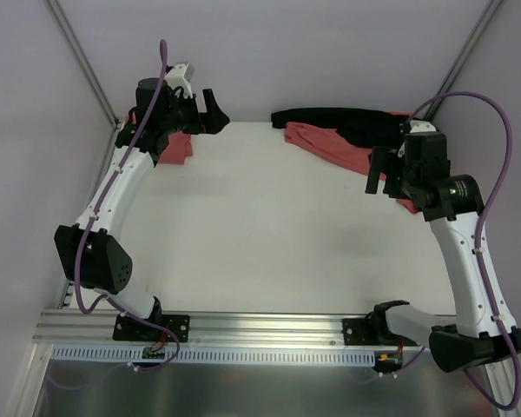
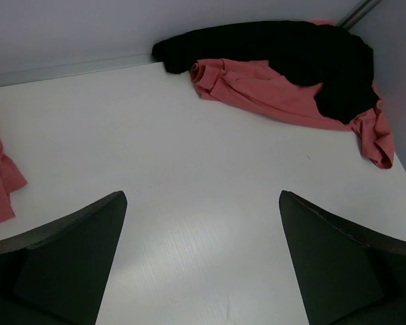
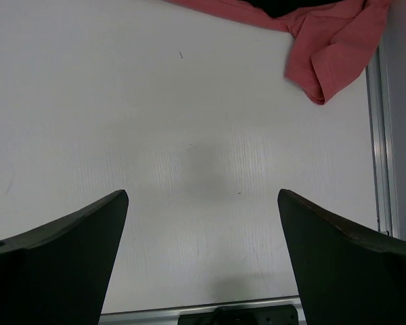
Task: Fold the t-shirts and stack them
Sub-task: Grab crumpled tshirt from the corner of the board with the right arm
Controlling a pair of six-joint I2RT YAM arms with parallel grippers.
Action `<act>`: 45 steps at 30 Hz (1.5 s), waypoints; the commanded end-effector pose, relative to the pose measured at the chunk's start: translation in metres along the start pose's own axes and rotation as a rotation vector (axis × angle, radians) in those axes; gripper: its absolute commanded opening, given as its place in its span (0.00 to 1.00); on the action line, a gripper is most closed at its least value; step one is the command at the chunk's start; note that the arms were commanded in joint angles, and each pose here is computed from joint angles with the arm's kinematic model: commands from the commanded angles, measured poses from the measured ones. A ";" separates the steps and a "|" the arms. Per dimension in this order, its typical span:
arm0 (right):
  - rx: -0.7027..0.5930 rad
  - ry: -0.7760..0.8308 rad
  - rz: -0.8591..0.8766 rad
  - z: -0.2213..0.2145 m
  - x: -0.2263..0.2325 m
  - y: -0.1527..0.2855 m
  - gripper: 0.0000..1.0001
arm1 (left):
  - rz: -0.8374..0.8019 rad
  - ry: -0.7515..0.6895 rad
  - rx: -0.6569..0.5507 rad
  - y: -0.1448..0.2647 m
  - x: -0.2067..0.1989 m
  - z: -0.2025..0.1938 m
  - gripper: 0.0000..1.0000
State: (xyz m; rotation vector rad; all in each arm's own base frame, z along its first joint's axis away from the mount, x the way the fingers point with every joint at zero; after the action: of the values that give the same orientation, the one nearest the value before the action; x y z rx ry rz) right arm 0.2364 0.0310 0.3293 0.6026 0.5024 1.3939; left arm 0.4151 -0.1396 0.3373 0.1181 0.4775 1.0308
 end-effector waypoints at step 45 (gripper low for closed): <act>0.112 -0.361 -0.051 0.114 -0.030 -0.267 0.91 | 0.102 0.102 -0.090 0.118 -0.034 -0.043 0.99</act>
State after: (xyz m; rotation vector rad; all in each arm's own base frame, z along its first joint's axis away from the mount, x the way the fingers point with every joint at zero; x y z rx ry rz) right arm 0.5021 -0.0258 0.2398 0.8677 0.3451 1.1664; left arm 0.2958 -0.1174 0.3476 0.0128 0.5133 1.1189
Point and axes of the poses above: each gripper's point midway between its finger pads, its own y axis back along the fingers, its own x axis along the line the jaws close on, z = x × y, the point moved 5 cm from there along y, back along the fingers, and after that the axes turned 2 degrees about -y, right-handed, at the moved point
